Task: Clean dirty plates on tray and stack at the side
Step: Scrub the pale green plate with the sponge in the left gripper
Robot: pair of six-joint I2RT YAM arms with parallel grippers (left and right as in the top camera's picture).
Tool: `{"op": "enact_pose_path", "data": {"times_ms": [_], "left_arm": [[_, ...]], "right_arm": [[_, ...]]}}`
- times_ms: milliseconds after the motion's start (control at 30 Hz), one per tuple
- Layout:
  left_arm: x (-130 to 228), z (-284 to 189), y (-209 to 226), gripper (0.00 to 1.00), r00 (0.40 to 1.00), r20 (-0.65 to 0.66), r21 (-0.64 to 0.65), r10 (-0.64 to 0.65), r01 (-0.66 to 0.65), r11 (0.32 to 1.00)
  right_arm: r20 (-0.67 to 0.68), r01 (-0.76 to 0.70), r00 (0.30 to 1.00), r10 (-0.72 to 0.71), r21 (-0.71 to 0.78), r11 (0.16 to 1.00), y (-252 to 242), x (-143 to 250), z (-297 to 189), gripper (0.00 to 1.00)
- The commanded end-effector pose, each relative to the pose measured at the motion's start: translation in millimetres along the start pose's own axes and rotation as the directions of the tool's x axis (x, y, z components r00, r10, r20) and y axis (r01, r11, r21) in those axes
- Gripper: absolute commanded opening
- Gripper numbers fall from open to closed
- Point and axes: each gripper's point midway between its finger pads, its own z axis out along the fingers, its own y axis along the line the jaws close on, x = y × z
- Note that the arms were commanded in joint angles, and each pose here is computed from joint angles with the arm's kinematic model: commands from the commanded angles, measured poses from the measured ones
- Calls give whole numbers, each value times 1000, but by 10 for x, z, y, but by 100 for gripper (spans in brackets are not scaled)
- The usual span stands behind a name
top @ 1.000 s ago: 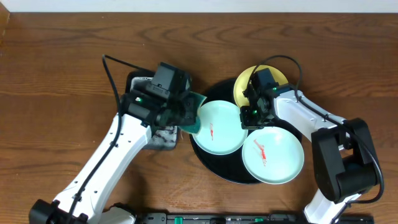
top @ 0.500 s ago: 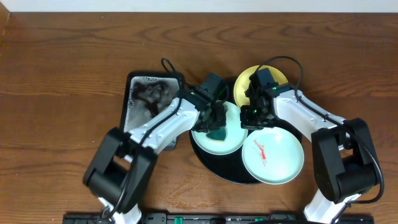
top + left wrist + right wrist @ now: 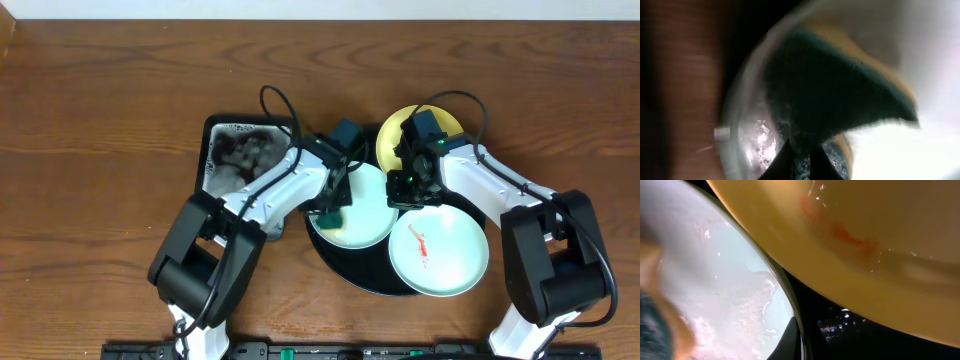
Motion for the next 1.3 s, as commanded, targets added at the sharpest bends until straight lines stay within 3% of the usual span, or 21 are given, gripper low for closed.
{"op": "enact_pose_path", "data": {"times_ms": [0, 133, 267, 367, 433, 600, 867, 1033, 1133, 1267], "left_arm": [[-236, 58, 731, 7, 993, 120, -344, 23, 20, 939], [-282, 70, 471, 7, 992, 124, -231, 7, 22, 973], [-171, 172, -18, 7, 999, 40, 20, -17, 16, 1000], [-71, 180, -519, 7, 1000, -31, 251, -1, 9, 968], [4, 185, -694, 7, 998, -61, 318, 28, -7, 948], [232, 291, -865, 8, 989, -145, 343, 25, 27, 939], [548, 247, -1102, 7, 967, -202, 425, 154, -55, 904], [610, 257, -1032, 8, 959, -221, 408, 179, -76, 910], [516, 318, -847, 7, 968, -206, 333, 141, -66, 941], [277, 416, -342, 7, 987, -154, 134, 45, -24, 991]], "right_arm": [[-31, -25, 999, 28, 92, 995, -169, 107, 100, 1], [-40, -27, 999, 31, 95, 995, -178, 130, 98, 1], [-40, -27, 999, 31, 96, 995, -178, 131, 98, 1], [-43, -27, 999, 32, 97, 995, -181, 139, 97, 1], [-43, -28, 999, 32, 97, 995, -181, 139, 97, 1], [-44, -28, 999, 32, 97, 995, -182, 141, 97, 1], [-46, -28, 998, 33, 98, 995, -184, 146, 97, 1], [-46, -29, 998, 33, 98, 995, -185, 146, 96, 1], [-47, -28, 998, 33, 98, 995, -184, 148, 97, 1], [-47, -28, 998, 33, 98, 995, -184, 148, 97, 1]]}}
